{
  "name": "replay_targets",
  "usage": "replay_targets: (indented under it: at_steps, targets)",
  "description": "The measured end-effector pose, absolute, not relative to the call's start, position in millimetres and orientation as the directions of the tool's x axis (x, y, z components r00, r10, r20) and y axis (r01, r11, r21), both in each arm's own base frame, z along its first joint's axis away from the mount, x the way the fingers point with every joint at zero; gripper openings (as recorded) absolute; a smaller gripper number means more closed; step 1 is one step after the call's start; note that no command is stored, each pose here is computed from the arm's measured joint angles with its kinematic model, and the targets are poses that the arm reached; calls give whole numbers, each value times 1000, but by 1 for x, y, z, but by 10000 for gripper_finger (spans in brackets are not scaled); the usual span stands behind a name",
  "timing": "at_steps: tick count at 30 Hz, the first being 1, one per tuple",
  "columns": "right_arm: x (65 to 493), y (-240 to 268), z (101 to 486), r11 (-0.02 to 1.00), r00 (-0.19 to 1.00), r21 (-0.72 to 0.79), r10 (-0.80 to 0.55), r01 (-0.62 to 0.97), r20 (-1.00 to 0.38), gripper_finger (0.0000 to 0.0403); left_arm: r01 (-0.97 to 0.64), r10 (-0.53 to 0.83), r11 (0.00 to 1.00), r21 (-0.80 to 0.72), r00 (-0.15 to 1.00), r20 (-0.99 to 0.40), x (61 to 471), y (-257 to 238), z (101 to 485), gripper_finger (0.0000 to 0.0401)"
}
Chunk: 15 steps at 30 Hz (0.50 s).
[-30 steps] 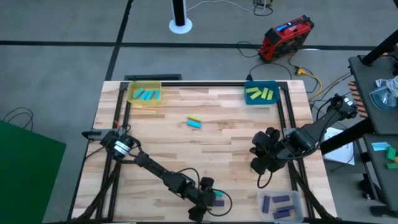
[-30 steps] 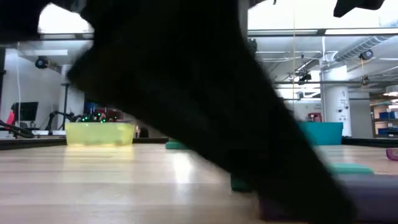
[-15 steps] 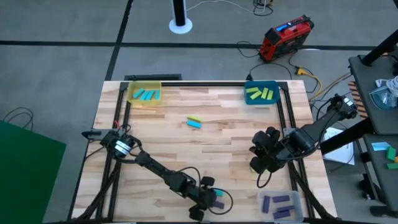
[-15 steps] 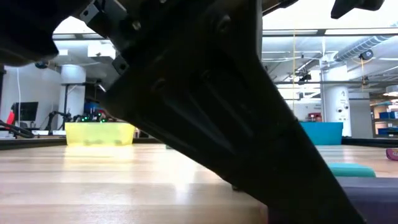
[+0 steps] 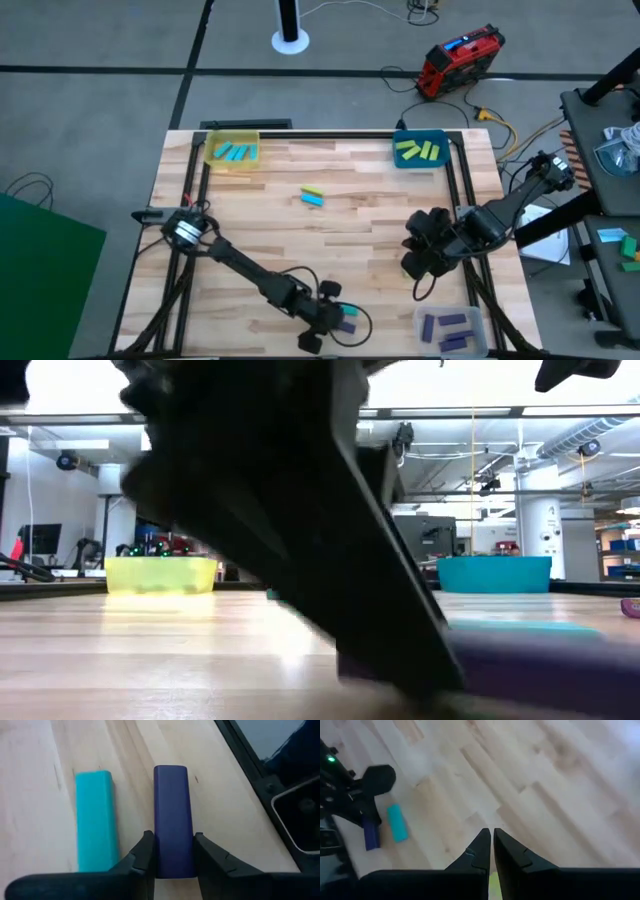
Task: Sort blocks
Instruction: Put the blue block into the transparent bin
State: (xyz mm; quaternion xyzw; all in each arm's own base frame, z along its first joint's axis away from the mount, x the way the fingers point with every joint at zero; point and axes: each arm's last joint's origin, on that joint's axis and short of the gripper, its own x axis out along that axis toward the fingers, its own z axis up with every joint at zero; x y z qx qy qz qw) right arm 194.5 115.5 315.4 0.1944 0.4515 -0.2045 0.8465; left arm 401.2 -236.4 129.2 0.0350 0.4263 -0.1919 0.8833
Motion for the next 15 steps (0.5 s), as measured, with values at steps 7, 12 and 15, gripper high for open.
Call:
replay_targets:
  at_steps: [7,12,15]
  targets:
    - [197,118,311,716,464,293,-49,634,-885,13,247,-117,966,73,675,-729,394,-226,172,76]
    - [208,128,297,633,540,462,81,622,-838,13,171,47,960,220,678,-734,383,-215,190,76]
    - [219,133,284,582,631,578,139,572,-763,13,131,154,941,312,654,-741,376,-208,194,76]
